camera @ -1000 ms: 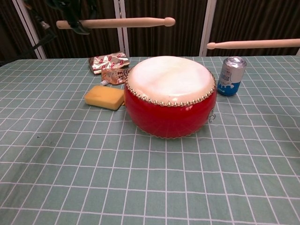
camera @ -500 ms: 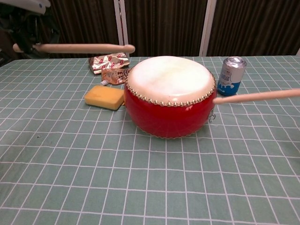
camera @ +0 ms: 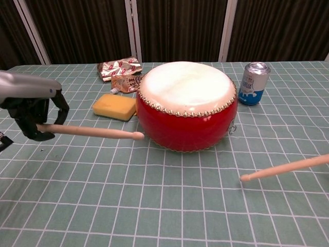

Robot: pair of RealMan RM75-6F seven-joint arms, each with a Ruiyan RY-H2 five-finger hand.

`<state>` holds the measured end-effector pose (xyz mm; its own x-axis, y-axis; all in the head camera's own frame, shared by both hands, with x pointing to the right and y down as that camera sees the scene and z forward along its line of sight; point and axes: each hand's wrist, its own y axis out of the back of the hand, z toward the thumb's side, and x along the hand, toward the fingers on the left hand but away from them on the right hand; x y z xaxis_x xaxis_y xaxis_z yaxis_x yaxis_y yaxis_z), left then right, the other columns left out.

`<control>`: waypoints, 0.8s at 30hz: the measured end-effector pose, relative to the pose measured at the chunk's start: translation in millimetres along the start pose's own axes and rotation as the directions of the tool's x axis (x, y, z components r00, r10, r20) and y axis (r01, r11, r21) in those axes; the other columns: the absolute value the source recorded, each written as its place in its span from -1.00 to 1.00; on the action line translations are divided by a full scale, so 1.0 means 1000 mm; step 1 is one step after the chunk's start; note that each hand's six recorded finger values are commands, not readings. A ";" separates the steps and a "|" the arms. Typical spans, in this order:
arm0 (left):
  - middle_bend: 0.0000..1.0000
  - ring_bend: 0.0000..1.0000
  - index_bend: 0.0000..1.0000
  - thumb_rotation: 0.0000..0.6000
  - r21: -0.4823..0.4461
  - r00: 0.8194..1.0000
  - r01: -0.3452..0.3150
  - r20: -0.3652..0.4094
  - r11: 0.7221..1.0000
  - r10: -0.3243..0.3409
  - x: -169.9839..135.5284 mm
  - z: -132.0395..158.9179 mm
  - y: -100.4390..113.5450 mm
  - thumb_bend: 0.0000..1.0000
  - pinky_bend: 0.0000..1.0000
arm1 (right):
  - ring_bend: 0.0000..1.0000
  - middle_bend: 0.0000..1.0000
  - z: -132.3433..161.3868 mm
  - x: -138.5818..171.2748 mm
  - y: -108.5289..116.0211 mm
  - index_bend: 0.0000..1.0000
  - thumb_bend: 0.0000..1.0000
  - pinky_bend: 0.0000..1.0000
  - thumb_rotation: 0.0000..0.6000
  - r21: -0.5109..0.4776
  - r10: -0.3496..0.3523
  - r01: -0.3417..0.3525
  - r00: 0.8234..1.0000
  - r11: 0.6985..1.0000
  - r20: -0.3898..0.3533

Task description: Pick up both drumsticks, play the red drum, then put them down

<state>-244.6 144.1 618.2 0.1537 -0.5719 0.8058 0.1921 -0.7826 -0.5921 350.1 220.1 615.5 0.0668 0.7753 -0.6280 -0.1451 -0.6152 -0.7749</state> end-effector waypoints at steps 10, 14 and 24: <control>1.00 1.00 0.26 1.00 0.030 1.000 0.023 -0.019 0.999 -0.023 0.027 0.030 -0.028 -0.09 1.00 | 1.00 1.00 -0.007 -0.005 -0.002 0.74 0.41 1.00 1.00 -0.017 0.001 -0.001 1.000 1.000 0.027; 1.00 1.00 0.08 1.00 0.048 0.999 0.019 -0.039 0.999 -0.018 0.031 0.029 -0.029 -0.21 1.00 | 1.00 1.00 -0.010 -0.005 -0.003 0.54 0.42 1.00 1.00 -0.008 0.007 -0.007 0.999 1.000 0.038; 0.91 0.97 -0.35 1.00 0.084 0.998 0.015 -0.060 0.996 -0.010 0.030 0.020 -0.030 -0.51 1.00 | 1.00 1.00 -0.019 -0.003 -0.011 -0.31 0.10 0.92 1.00 0.058 0.067 -0.073 0.993 0.996 0.099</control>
<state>-226.2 155.5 660.5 0.0936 -0.5777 0.8108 0.2751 -0.7677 -0.5787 370.3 221.7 624.3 -0.0415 0.7428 -0.6682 -0.2065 -0.6608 -0.7216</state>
